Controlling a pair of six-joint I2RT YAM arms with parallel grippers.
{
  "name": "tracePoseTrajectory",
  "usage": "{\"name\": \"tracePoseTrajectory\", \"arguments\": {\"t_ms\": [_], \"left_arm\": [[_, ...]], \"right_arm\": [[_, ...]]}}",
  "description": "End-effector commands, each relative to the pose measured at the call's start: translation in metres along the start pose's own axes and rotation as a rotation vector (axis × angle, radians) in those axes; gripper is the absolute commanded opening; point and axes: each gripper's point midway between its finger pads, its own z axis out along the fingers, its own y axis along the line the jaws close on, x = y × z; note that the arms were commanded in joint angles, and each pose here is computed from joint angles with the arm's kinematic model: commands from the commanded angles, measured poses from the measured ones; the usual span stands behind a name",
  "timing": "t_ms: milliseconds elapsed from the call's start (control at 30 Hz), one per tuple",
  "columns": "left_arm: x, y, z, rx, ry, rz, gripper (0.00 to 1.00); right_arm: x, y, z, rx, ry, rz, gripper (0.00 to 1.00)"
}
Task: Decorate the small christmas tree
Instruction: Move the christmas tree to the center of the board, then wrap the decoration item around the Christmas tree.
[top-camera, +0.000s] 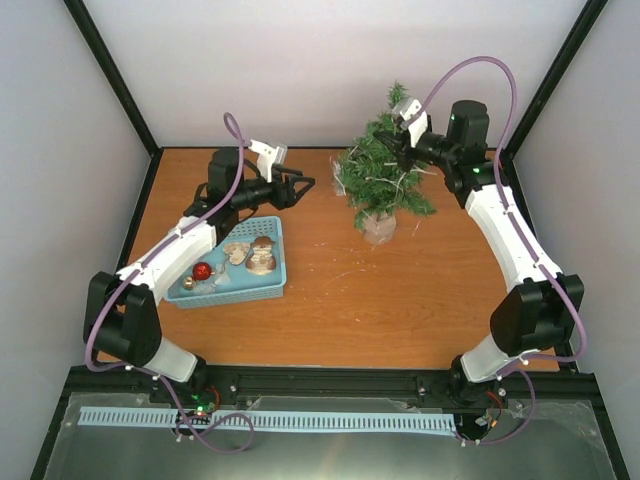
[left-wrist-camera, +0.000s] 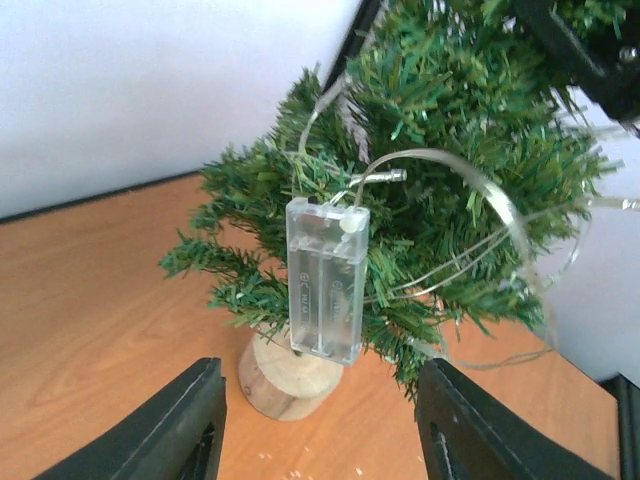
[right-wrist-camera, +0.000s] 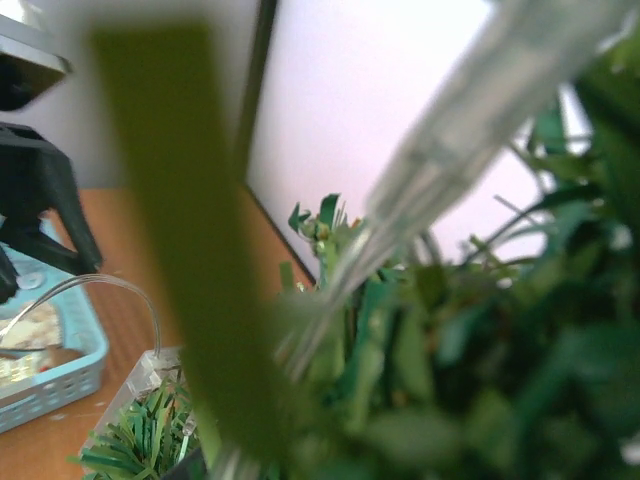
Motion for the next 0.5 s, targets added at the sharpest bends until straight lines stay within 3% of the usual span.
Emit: {"name": "tracePoseTrajectory", "arguments": {"t_ms": [0, 133, 467], "left_arm": [[0.024, -0.028, -0.006, 0.165, 0.043, 0.023, 0.56], [0.035, -0.045, -0.006, 0.281, 0.036, 0.049, 0.6], [0.033, -0.035, 0.016, 0.272, 0.004, 0.091, 0.63]], "right_arm": [[-0.041, 0.032, -0.023, -0.175, -0.131, -0.137, 0.08], [-0.032, 0.04, -0.022, -0.237, -0.118, -0.126, 0.09], [-0.029, 0.044, -0.023, -0.26, -0.118, -0.138, 0.14]]}}
